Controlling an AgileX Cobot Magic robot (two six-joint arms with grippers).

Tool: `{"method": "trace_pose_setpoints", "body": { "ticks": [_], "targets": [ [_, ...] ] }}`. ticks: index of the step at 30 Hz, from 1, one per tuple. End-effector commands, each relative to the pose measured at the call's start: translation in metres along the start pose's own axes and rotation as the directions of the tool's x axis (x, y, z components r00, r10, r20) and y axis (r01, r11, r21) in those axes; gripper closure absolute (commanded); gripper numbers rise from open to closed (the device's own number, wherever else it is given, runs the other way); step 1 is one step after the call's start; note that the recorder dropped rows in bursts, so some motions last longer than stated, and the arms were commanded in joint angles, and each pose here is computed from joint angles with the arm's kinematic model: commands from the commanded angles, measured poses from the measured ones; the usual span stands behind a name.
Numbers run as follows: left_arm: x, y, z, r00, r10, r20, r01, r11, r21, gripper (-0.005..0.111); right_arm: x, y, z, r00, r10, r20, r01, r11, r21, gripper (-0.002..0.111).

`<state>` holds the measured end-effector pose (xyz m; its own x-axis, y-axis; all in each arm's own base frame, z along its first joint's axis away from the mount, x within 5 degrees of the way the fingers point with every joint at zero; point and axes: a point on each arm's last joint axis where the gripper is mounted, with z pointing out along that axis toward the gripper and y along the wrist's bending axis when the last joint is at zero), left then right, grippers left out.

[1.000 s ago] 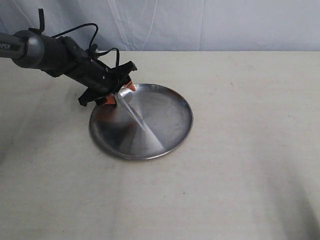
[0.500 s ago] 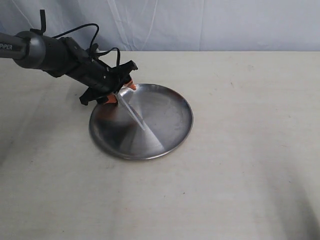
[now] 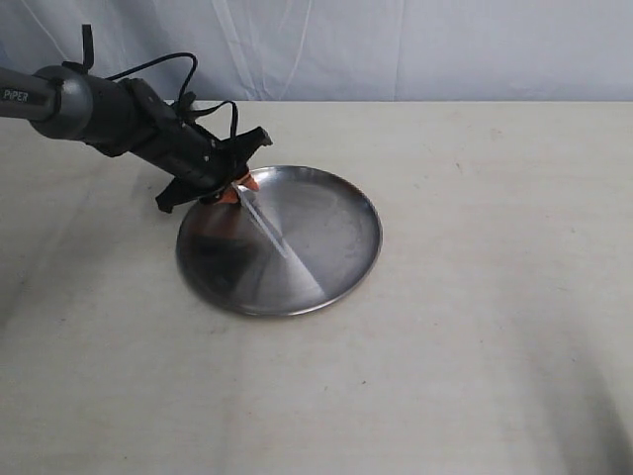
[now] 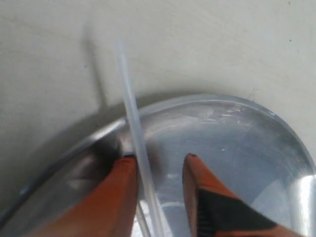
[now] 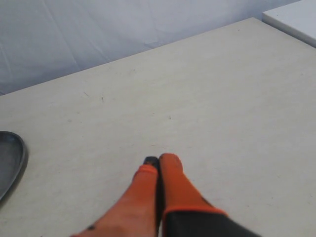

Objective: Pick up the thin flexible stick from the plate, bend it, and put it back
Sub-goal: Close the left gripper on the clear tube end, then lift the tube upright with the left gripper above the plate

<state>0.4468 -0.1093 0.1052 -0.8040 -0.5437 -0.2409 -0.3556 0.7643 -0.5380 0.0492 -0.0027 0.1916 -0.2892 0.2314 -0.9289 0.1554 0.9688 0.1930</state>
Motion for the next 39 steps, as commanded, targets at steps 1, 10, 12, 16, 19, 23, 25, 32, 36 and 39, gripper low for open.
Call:
{"method": "trace_pose_setpoints", "body": {
  "ticks": [1, 10, 12, 16, 19, 23, 25, 32, 36, 39],
  "targets": [
    [0.005, 0.004, 0.003, 0.999, 0.005, -0.047, -0.006, 1.000, -0.014, 0.098, 0.000, 0.000, 0.000, 1.000, -0.003, 0.011, 0.003, 1.000, 0.003, 0.109],
    [0.004, -0.001, -0.008, 0.996, 0.070, -0.051, -0.071, 0.997, -0.019, 0.107, 0.001, 0.000, 0.000, 1.000, -0.003, 0.008, 0.003, 1.000, 0.004, 0.109],
    [0.000, -0.008, -0.020, 0.994, 0.107, -0.023, -0.107, 0.994, -0.010, 0.107, 0.001, 0.000, 0.000, 1.000, -0.003, 0.008, 0.003, 1.000, 0.004, 0.109],
    [-0.008, -0.026, -0.048, 0.989, 0.142, 0.039, -0.143, 0.989, 0.035, 0.107, 0.001, 0.000, 0.000, 1.000, -0.003, 0.008, 0.003, 1.000, 0.004, 0.109],
    [-0.011, -0.034, -0.064, 0.982, 0.175, 0.069, -0.178, 0.983, 0.049, 0.107, 0.001, 0.000, 0.000, 1.000, -0.003, 0.008, 0.003, 1.000, 0.004, 0.109],
    [-0.006, -0.036, -0.085, 0.969, 0.232, 0.089, -0.237, 0.970, 0.053, 0.107, 0.001, 0.000, 0.000, 1.000, -0.003, 0.008, 0.003, 1.000, 0.004, 0.109],
    [-0.001, -0.035, -0.095, 0.959, 0.265, 0.098, -0.271, 0.961, 0.051, 0.107, 0.000, 0.000, 0.000, 1.000, -0.003, 0.011, 0.003, 1.000, 0.003, 0.109],
    [0.028, -0.026, -0.130, 0.945, 0.302, 0.127, -0.318, 0.939, 0.132, 0.107, 0.000, 0.000, 0.000, 1.000, -0.003, 0.012, 0.003, 1.000, 0.003, 0.109],
    [0.047, -0.026, -0.150, 0.943, 0.300, 0.141, -0.327, 0.914, 0.239, 0.107, 0.000, 0.000, 0.000, 1.000, -0.003, 0.012, 0.003, 1.000, 0.003, 0.109],
    [0.065, -0.034, -0.180, 0.939, 0.304, 0.159, -0.343, 0.856, 0.388, 0.107, -0.006, 0.001, 0.000, 0.996, 0.026, 0.083, -0.025, 1.000, -0.011, 0.109]
  ]
}}
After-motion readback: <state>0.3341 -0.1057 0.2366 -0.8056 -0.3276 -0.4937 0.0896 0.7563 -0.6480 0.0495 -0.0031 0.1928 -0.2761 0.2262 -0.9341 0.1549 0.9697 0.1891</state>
